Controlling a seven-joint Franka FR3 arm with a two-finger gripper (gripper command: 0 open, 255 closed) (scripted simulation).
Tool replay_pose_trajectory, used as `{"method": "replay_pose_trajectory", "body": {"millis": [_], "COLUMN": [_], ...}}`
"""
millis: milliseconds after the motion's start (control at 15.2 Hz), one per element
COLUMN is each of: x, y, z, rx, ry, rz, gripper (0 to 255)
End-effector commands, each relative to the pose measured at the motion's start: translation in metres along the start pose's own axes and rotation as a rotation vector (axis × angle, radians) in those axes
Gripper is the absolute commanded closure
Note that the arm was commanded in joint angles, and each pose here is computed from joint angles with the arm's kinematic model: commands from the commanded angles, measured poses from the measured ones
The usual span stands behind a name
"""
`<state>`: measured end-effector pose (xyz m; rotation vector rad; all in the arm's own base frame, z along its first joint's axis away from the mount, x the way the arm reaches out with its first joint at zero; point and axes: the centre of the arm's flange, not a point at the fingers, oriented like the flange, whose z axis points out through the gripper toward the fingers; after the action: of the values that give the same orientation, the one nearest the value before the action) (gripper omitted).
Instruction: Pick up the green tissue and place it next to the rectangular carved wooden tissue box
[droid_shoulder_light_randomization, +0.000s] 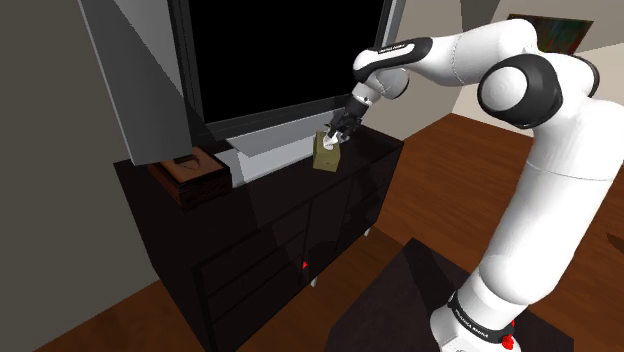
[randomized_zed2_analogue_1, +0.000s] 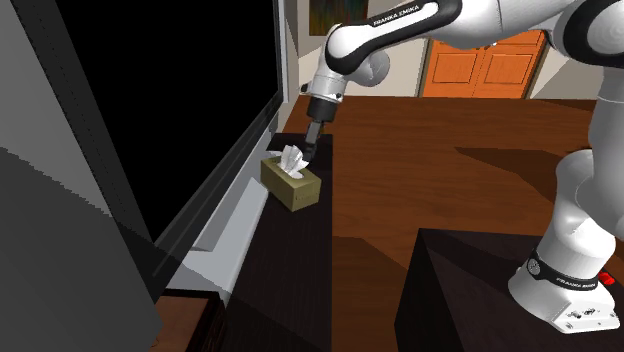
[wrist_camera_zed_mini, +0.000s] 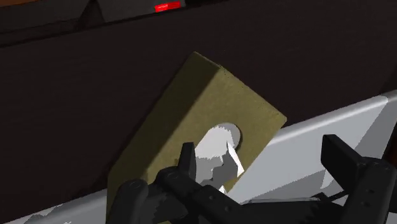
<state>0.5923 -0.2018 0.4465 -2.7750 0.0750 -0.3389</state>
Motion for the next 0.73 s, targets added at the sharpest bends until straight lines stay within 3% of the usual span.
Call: {"method": "replay_pose_trajectory", "body": {"millis": [0, 66, 660], "x": [0.020, 0.029, 0.026], "y": [0.020, 0.026, 0.025], "z": [-0.016, -0.021, 0.018], "rx": [0.037, 0.049, 0.049], "ry": [-0.047, -0.062, -0.062], "rz": [-0.207, -0.274, -0.274], "gripper": [0, 0, 0]}}
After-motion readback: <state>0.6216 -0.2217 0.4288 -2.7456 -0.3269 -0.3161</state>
